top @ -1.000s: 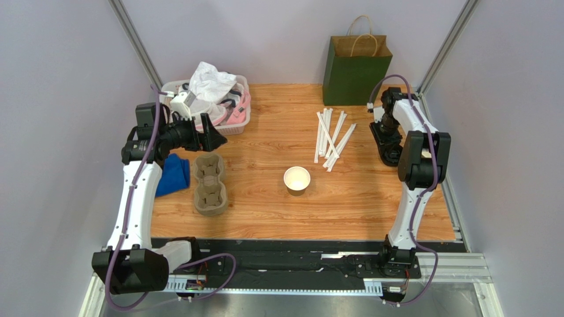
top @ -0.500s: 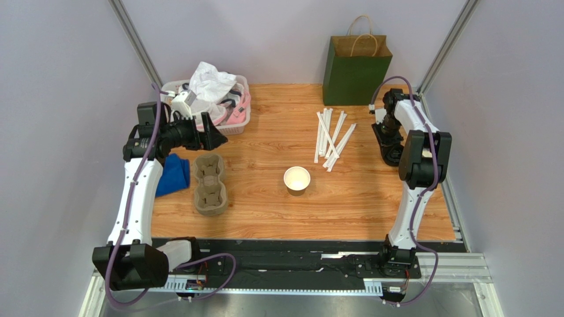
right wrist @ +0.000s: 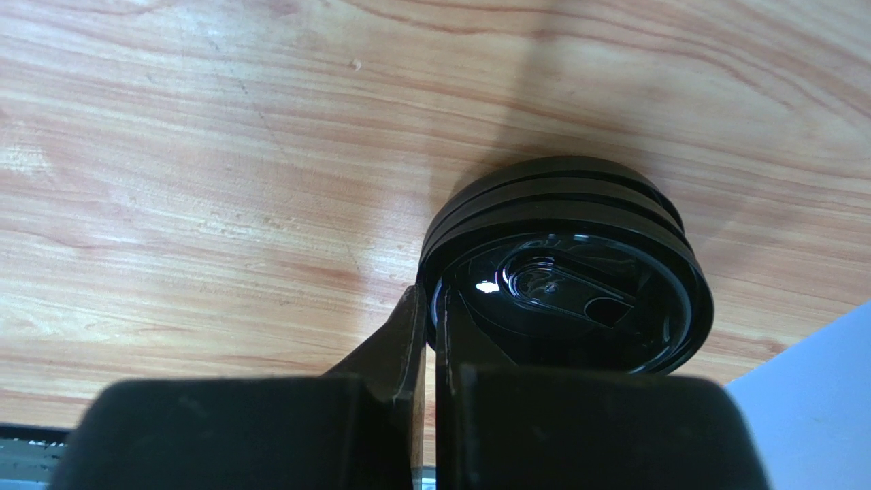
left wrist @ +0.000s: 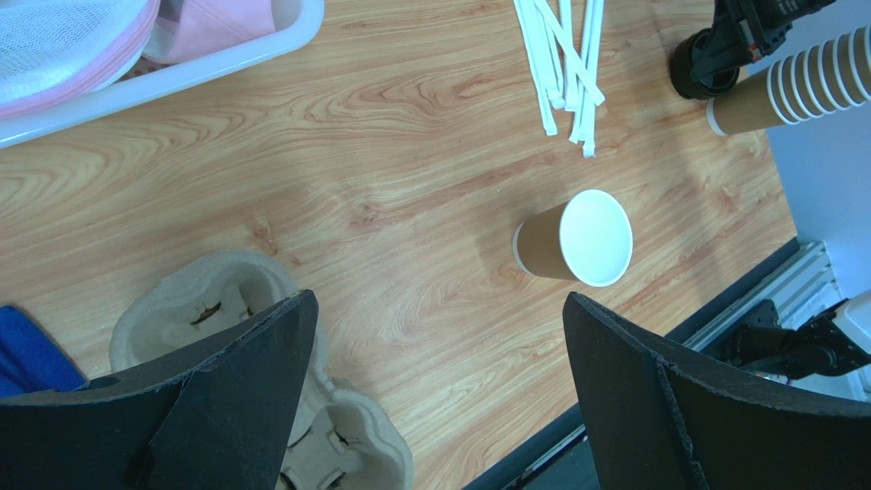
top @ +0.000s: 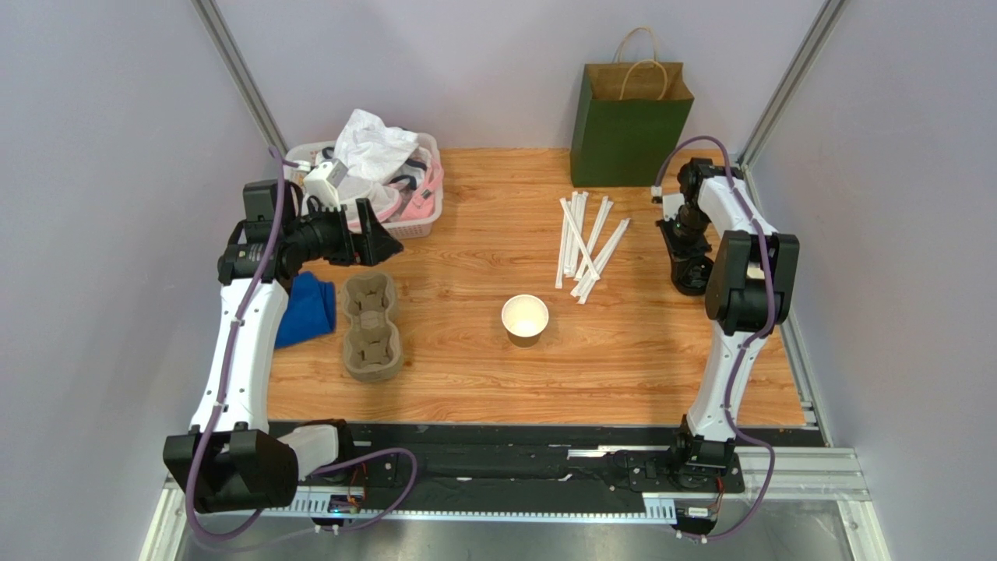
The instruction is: Pack the takeout coffee
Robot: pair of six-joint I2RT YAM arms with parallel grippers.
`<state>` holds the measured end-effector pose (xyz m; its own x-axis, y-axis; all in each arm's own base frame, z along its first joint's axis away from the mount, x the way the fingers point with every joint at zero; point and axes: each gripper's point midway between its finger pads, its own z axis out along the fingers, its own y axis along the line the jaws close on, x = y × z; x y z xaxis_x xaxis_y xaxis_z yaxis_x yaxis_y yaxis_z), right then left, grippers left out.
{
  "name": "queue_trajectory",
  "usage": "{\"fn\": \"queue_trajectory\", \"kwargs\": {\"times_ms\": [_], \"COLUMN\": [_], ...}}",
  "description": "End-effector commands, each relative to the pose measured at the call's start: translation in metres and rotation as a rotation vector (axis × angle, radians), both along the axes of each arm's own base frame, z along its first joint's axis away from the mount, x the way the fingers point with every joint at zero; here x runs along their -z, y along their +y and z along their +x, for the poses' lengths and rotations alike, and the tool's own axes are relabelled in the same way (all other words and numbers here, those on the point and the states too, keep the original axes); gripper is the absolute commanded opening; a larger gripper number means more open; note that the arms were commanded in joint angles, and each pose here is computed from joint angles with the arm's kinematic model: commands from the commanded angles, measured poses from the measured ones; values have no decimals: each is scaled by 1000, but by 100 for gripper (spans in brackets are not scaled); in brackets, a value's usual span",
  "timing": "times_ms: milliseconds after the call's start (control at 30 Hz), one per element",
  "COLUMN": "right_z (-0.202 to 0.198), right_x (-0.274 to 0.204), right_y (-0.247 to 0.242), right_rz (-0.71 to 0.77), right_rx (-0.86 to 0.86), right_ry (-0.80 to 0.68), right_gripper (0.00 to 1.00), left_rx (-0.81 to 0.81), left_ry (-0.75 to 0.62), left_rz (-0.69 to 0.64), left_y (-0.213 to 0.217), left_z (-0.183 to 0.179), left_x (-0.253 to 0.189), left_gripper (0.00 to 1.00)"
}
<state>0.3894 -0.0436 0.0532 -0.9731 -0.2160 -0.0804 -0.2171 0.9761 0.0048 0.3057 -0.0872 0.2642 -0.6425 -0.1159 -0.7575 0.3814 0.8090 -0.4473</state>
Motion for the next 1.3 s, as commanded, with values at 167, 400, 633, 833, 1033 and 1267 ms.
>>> {"fn": "queue_trajectory", "kwargs": {"times_ms": [167,400,633,833,1033,1267], "right_z": [7,7,-9,-52,-130,-225], "right_x": [-45,-59,-121,-204,-255,-262], "right_y": [0,-1,55,147,224,279], "right_rz": [-2,-11,222,600,972,1193], "right_rx": [-14,-29,-128,-328,-501,-681], "right_ry": [-118,-153,-213,-281,-226,-6], "right_gripper": [0,0,0,0,0,0], "left_rx": [9,13,47,152,358,717], "left_ry": [-66,-64,-105,-318,-648,-1003], "left_rz": [-5,-4,-13,33,231,350], "left_y": [0,0,-5,-13,-22,-75], "left_z": [8,10,6,-8,-52,-104], "left_x": [-18,-17,-28,-54,-91,-114], "left_gripper": [99,99,99,99,99,98]}}
